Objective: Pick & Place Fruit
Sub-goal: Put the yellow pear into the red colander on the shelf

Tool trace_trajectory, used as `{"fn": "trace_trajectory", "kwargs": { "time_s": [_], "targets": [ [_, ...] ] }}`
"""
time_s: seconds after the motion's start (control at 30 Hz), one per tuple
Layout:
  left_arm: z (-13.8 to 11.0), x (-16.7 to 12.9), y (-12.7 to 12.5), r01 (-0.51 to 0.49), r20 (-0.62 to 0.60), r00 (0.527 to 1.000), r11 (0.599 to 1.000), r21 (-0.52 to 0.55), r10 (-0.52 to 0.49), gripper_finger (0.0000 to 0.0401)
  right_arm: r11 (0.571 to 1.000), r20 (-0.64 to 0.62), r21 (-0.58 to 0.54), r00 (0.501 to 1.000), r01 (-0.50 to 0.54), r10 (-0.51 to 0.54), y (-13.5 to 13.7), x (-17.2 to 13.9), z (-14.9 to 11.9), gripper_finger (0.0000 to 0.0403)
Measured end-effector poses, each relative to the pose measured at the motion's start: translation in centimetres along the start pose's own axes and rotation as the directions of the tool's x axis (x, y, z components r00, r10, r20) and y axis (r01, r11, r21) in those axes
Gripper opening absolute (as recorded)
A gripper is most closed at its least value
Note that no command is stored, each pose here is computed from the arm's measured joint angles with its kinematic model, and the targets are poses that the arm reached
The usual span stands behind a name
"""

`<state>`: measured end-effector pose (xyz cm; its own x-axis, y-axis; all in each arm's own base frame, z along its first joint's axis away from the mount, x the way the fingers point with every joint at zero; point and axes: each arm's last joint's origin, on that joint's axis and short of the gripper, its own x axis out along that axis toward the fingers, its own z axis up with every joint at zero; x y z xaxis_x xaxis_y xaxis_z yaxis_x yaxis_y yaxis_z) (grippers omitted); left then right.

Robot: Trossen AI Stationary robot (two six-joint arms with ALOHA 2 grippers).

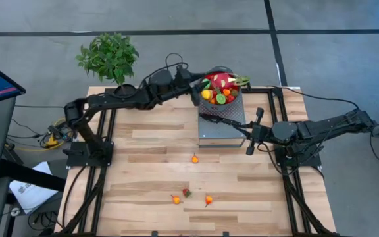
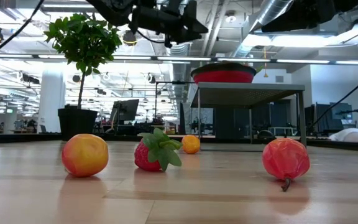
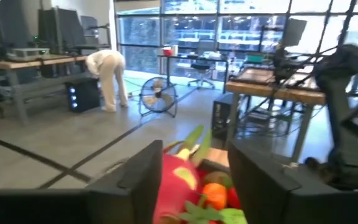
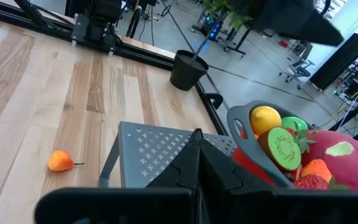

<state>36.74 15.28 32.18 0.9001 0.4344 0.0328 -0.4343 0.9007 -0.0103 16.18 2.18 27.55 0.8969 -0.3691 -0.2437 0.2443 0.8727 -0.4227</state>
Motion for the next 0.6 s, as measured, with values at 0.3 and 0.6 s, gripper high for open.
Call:
{"fn": "trace_trajectory", "kwargs": {
  "time_s": [0.3,0.6],
  "targets": [
    [0.8,-2.3,-1.5,0.05,0.018,0.999,0.997,-0.056,-0.049,0.0107,0.999,0.0,0.04,1.0,0.0,0.0,0.0,0.0,0.0,0.0],
    [1.7,-4.7,-3.3,0.109,0.045,0.993,0.992,-0.065,-0.106,0.0091,0.992,0.001,0.124,1.0,-0.002,0.002,0.0,0.0,0.0,0.0]
  ]
}}
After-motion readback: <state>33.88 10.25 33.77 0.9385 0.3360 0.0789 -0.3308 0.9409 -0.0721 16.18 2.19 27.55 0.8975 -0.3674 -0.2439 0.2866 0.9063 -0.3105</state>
